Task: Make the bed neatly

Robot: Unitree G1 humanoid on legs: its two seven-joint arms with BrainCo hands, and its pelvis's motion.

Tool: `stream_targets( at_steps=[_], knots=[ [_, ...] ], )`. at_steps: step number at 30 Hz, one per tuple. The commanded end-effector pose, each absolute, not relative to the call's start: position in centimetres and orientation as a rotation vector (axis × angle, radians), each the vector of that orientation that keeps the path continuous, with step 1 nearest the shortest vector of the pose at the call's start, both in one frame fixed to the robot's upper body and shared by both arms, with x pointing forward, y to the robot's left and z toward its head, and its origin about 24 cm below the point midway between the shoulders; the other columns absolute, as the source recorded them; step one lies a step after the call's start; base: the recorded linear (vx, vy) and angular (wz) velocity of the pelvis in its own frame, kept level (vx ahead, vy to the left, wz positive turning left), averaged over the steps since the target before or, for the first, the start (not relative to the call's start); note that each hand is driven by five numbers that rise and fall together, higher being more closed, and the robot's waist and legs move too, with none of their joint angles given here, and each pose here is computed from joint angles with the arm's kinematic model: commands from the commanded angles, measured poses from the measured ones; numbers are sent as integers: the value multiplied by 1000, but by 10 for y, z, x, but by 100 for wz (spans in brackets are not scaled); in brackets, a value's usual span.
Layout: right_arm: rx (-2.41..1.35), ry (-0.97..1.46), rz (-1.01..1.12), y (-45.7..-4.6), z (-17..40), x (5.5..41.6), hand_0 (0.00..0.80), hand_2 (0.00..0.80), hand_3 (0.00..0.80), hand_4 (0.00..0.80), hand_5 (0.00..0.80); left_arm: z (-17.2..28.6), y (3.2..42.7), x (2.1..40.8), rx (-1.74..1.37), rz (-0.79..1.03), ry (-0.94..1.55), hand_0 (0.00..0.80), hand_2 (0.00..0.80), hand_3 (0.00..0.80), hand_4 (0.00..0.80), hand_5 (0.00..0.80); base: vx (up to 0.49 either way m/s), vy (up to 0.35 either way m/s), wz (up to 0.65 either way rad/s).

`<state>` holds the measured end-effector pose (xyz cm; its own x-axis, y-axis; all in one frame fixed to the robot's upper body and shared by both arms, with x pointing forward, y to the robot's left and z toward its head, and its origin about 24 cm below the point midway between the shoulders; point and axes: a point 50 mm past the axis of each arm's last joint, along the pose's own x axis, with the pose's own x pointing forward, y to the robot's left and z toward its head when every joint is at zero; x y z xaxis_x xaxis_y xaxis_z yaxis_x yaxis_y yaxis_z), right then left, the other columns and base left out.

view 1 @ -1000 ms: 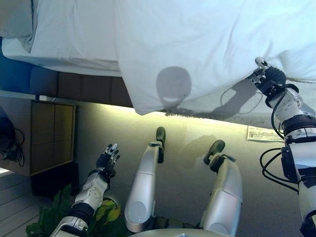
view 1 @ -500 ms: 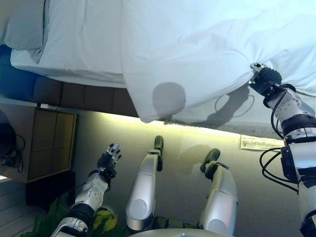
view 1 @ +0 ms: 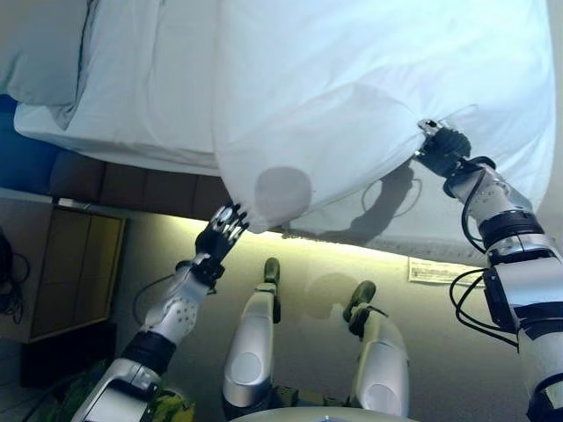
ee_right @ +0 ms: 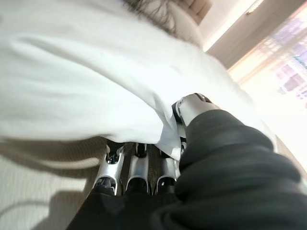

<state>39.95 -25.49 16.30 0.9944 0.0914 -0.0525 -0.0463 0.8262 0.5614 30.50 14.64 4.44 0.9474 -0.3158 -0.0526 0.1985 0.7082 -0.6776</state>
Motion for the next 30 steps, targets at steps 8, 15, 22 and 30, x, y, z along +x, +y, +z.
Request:
stream_targets(
  at_steps=[8, 15, 22, 30],
  knots=[
    [752, -151, 438, -168, 218, 411, 800, 800, 800, 800, 800, 15, 96, 305, -1213, -262, 335, 0, 0, 0, 0, 0, 49, -77, -6],
    [793, -241, 480, -139, 240, 410, 800, 800, 800, 800, 800, 10, 89, 314, -1429, -70, 415, 0, 0, 0, 0, 0, 9, -86, -2],
    [822, -300, 594, -113, 262, 404, 800, 800, 800, 800, 800, -6, 82, 310, -1565, 112, 560, 0, 0, 0, 0, 0, -32, -26, 1],
    [888, -389, 747, -87, 272, 382, 800, 800, 800, 800, 800, 0, 84, 319, -1648, 153, 506, 0, 0, 0, 0, 0, -5, -61, -4]
  ],
)
